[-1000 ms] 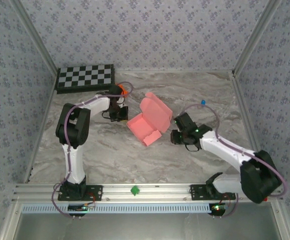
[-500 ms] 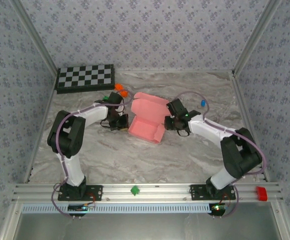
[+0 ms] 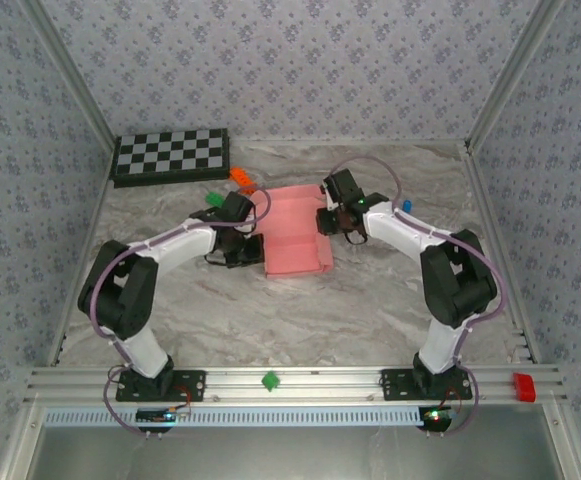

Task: Fold the paper box

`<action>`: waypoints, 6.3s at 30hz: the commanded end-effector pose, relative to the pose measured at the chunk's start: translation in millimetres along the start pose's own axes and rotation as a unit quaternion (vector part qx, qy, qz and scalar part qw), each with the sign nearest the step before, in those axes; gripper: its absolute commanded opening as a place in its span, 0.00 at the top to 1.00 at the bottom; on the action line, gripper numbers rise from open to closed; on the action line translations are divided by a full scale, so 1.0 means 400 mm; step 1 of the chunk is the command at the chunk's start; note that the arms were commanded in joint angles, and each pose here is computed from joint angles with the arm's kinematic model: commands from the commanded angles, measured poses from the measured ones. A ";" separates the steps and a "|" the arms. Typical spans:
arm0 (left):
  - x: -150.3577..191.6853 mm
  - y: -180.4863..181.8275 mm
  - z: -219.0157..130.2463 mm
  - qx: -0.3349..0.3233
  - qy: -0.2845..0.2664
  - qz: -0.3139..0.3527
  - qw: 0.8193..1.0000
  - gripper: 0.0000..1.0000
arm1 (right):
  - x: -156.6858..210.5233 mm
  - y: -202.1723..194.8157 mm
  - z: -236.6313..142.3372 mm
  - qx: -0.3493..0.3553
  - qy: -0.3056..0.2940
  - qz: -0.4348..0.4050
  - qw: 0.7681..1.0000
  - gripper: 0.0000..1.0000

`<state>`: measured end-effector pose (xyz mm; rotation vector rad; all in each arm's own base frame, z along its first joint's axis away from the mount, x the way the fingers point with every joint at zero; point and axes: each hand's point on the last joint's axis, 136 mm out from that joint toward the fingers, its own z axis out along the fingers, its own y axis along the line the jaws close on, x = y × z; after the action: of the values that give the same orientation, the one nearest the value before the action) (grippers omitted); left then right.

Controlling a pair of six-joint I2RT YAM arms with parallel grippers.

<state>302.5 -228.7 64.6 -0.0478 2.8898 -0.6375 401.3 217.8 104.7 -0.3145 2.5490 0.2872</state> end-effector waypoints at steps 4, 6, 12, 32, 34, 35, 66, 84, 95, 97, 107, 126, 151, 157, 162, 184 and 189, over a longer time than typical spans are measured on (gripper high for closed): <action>-0.027 0.024 -0.082 -0.034 -0.061 0.016 0.997 0.95 | -0.031 0.019 -0.062 -0.021 -0.016 -0.023 0.999 0.68; -0.041 0.031 -0.106 -0.040 -0.080 0.031 0.996 0.88 | -0.022 0.021 -0.090 -0.029 -0.022 -0.016 0.999 0.65; -0.117 0.028 -0.190 -0.022 -0.145 0.090 0.985 0.70 | 0.041 -0.002 -0.168 -0.044 -0.041 0.018 0.998 0.60; -0.288 -0.052 -0.210 0.220 -0.221 0.275 0.910 0.47 | 0.188 -0.064 -0.248 -0.099 -0.060 0.099 0.988 0.48; -0.298 -0.051 -0.198 0.223 -0.217 0.275 0.910 0.48 | 0.191 -0.063 -0.250 -0.105 -0.062 0.102 0.987 0.48; -0.302 -0.053 -0.193 0.226 -0.217 0.275 0.909 0.49 | 0.192 -0.061 -0.252 -0.107 -0.063 0.101 0.987 0.48; -0.284 -0.045 -0.126 0.258 -0.180 0.249 0.916 0.80 | 0.209 -0.051 -0.208 -0.126 -0.041 0.132 0.982 0.48; -0.219 -0.063 -0.146 0.227 -0.177 0.272 0.918 0.96 | 0.153 -0.057 -0.117 -0.143 -0.013 0.147 0.979 0.48; -0.209 -0.060 -0.147 0.217 -0.184 0.276 0.918 1.00 | 0.154 -0.065 -0.047 -0.172 0.022 0.154 0.973 0.44; -0.206 -0.057 -0.144 0.213 -0.186 0.275 0.919 1.00 | 0.154 -0.061 -0.042 -0.178 0.023 0.156 0.971 0.43; -0.190 -0.044 -0.138 0.194 -0.204 0.261 0.923 1.00 | 0.194 -0.049 -0.019 -0.177 0.037 0.177 0.967 0.42; -0.171 -0.036 -0.133 0.182 -0.212 0.248 0.928 1.00 | 0.224 0.009 0.006 -0.210 0.058 0.173 0.961 0.43; -0.171 -0.041 -0.128 0.179 -0.207 0.250 0.929 1.00 | 0.197 0.006 -0.039 -0.221 0.015 0.184 0.958 0.39; -0.171 -0.044 -0.130 0.180 -0.206 0.252 0.928 1.00 | 0.206 -0.033 -0.034 -0.203 0.009 0.211 0.956 0.39; -0.174 -0.044 -0.128 0.179 -0.206 0.252 0.928 1.00 | 0.214 -0.047 -0.037 -0.194 0.004 0.218 0.956 0.39; -0.172 -0.042 -0.116 0.179 -0.199 0.248 0.931 1.00 | 0.221 0.018 -0.017 -0.233 0.033 0.191 0.953 0.56; -0.171 -0.040 -0.114 0.178 -0.197 0.244 0.933 1.00 | 0.219 0.029 -0.020 -0.232 0.037 0.180 0.955 0.57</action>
<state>362.0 -216.0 123.7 0.5078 2.2221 -0.9020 321.1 206.6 61.7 0.0237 2.5717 1.0290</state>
